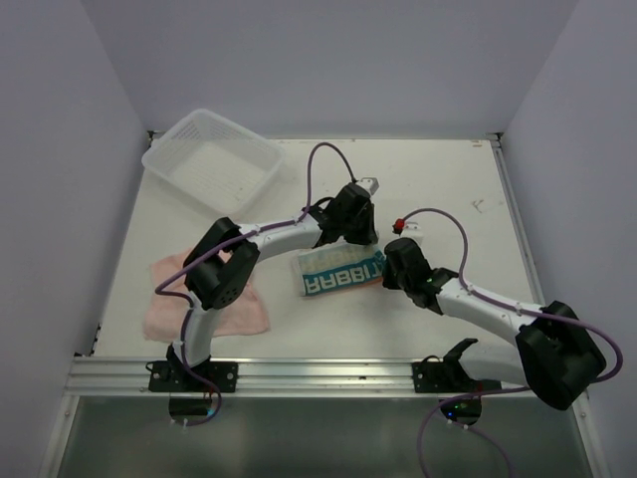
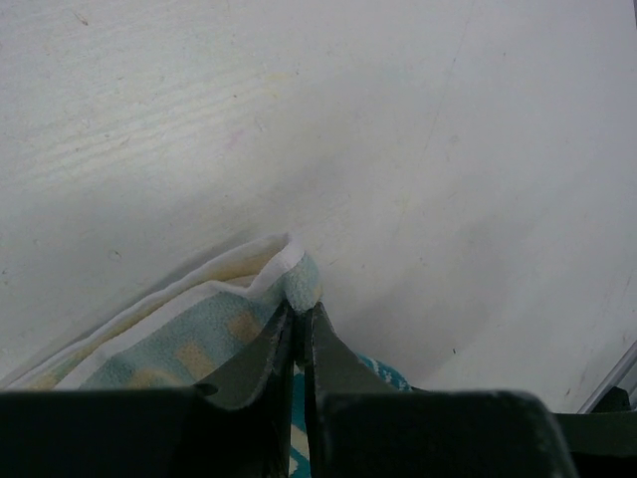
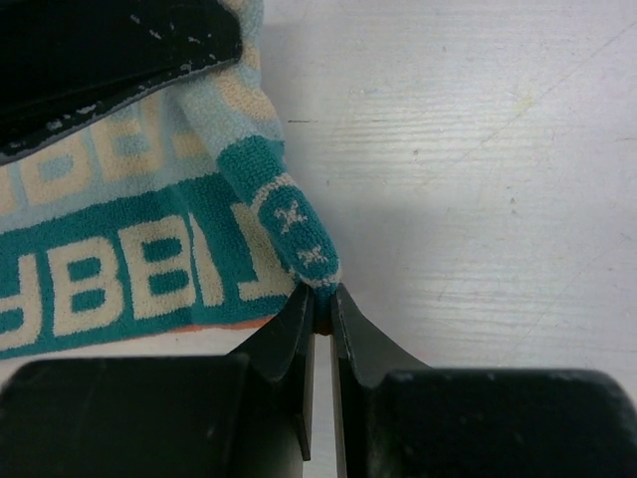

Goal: Roll the towels
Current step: Roll the towel

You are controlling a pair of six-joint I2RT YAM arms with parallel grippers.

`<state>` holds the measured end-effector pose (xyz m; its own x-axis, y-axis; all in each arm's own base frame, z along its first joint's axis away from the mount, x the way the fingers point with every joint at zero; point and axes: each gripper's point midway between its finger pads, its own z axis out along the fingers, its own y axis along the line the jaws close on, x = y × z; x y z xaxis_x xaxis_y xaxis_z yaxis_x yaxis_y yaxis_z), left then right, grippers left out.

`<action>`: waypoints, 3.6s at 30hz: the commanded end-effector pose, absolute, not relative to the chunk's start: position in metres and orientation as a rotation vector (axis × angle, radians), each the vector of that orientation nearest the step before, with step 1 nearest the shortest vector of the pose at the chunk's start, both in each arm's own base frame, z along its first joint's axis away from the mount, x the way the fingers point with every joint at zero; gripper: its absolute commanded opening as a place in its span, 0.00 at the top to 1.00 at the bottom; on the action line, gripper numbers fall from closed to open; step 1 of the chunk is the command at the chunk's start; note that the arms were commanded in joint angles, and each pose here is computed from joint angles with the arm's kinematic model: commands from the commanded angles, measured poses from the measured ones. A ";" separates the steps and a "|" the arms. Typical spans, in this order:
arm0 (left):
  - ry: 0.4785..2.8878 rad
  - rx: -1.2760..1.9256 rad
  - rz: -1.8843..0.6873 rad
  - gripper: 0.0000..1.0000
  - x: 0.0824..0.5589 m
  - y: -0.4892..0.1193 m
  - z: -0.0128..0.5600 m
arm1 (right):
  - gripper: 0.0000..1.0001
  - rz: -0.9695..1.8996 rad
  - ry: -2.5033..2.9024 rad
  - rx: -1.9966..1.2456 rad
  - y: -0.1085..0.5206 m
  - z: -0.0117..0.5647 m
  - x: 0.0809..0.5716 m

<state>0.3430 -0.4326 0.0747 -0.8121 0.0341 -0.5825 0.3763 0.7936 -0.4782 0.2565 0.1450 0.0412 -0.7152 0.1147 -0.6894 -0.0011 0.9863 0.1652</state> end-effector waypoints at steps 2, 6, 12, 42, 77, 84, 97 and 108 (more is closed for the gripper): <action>2.327 0.250 -0.846 1.00 0.364 -0.441 0.103 | 1.00 0.047 2.344 0.016 0.132 0.039 0.252; 2.325 0.229 -0.854 1.00 0.365 -0.441 0.104 | 1.00 -0.034 2.325 -0.019 0.132 0.041 0.251; 2.324 0.162 -0.868 1.00 0.366 -0.434 0.100 | 1.00 -0.173 2.283 -0.079 0.136 0.045 0.249; 2.297 0.038 -0.905 1.00 0.370 -0.403 0.090 | 1.00 -0.433 2.161 -0.313 0.163 0.047 0.244; 2.360 0.056 -0.763 1.00 0.354 -0.366 0.050 | 0.75 -0.198 2.162 -0.236 0.188 0.065 0.242; 2.366 0.050 -0.761 1.00 0.350 -0.364 0.045 | 0.67 -0.066 2.145 -0.162 0.190 0.094 0.240; 2.376 0.034 -0.782 1.00 0.346 -0.363 0.039 | 0.69 0.413 2.209 0.218 0.184 0.110 0.272; 2.376 0.035 -0.788 1.00 0.344 -0.362 0.039 | 0.65 0.563 2.368 0.297 0.198 0.058 0.274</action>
<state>0.3400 -0.3714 0.0324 -0.8184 -0.1504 -0.5546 0.2169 0.8129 -0.5405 0.2761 0.1849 0.0622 -0.7263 0.3252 -0.6056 0.0726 0.9124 0.4028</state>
